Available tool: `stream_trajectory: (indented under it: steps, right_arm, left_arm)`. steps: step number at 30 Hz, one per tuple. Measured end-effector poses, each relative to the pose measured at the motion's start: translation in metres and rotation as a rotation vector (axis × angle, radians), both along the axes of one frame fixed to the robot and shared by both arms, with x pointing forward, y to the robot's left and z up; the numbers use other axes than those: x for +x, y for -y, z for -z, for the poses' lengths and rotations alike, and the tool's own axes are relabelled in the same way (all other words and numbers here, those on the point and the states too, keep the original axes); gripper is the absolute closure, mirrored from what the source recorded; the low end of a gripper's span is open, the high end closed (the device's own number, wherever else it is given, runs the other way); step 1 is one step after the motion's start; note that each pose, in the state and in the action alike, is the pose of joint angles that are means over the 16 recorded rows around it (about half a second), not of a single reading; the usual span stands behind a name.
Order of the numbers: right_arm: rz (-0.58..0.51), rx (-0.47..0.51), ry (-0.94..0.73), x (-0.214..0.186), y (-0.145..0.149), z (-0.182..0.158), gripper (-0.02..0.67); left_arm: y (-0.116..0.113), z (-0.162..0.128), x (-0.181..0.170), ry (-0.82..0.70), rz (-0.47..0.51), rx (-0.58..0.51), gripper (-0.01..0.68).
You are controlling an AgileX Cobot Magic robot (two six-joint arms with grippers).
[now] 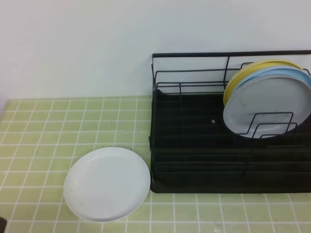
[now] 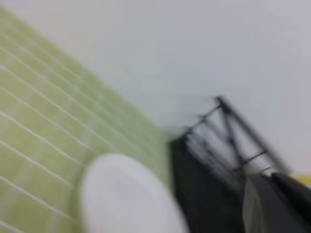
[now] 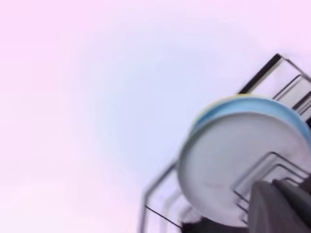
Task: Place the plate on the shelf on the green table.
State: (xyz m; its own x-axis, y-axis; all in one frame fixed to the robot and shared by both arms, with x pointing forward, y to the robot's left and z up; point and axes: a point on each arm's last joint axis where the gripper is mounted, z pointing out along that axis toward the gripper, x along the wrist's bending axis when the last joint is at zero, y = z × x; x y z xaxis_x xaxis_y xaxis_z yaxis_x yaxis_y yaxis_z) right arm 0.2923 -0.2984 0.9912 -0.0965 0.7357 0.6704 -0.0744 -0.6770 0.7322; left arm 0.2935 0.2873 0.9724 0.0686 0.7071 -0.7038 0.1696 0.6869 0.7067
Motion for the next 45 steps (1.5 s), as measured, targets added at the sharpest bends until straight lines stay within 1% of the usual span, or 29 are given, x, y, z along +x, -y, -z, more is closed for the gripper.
stream_trajectory:
  steps: [4,7,11,16,18,20,23,26,30,33,36,41,45]
  right_arm:
    - [0.022,0.142,0.02,0.0,0.004,-0.002,0.649]
    - [0.026,0.202,0.023,0.0,0.005,-0.002,0.649]
    - [0.015,0.216,0.015,0.0,0.004,-0.002,0.649]
    - [-0.033,0.206,-0.009,0.0,0.0,0.0,0.649]
    - [-0.062,0.187,-0.024,0.0,-0.003,0.001,0.649]
    - [-0.095,0.151,-0.035,-0.001,-0.007,0.0,0.649]
    - [-0.144,0.066,-0.034,-0.003,-0.012,-0.005,0.649]
    - [-0.184,-0.044,-0.015,-0.006,-0.017,-0.015,0.649]
    - [-0.228,-0.222,0.035,-0.012,-0.022,-0.03,0.649]
    - [-0.256,-0.363,0.078,-0.016,-0.027,-0.043,0.649]
    - [-0.278,-0.473,0.109,-0.019,-0.03,-0.054,0.649]
    - [-0.311,-0.595,0.096,-0.016,-0.033,-0.065,0.649]
    - [-0.346,-0.66,0.041,-0.006,-0.035,-0.069,0.649]
  left_arm:
    - [0.002,-0.003,0.0,-0.001,0.01,-0.185,0.676]
    - [0.004,-0.004,0.0,-0.009,0.023,-0.293,0.676]
    - [0.005,-0.004,-0.001,-0.019,0.037,-0.363,0.676]
    - [0.007,-0.004,-0.001,-0.028,0.049,-0.388,0.676]
    - [0.007,-0.004,-0.001,-0.031,0.053,-0.395,0.676]
    - [0.008,-0.004,-0.001,-0.032,0.06,-0.398,0.676]
    - [0.009,-0.005,-0.002,-0.03,0.077,-0.388,0.676]
    - [0.011,-0.005,-0.002,-0.02,0.104,-0.36,0.676]
    - [0.014,-0.01,-0.004,0.016,0.146,-0.293,0.676]
    - [0.016,-0.017,-0.005,0.06,0.175,-0.22,0.676]
    - [0.018,-0.026,-0.007,0.107,0.196,-0.13,0.676]
    - [0.019,-0.046,-0.007,0.151,0.213,0.022,0.676]
    - [0.02,-0.063,-0.001,0.132,0.224,0.144,0.676]
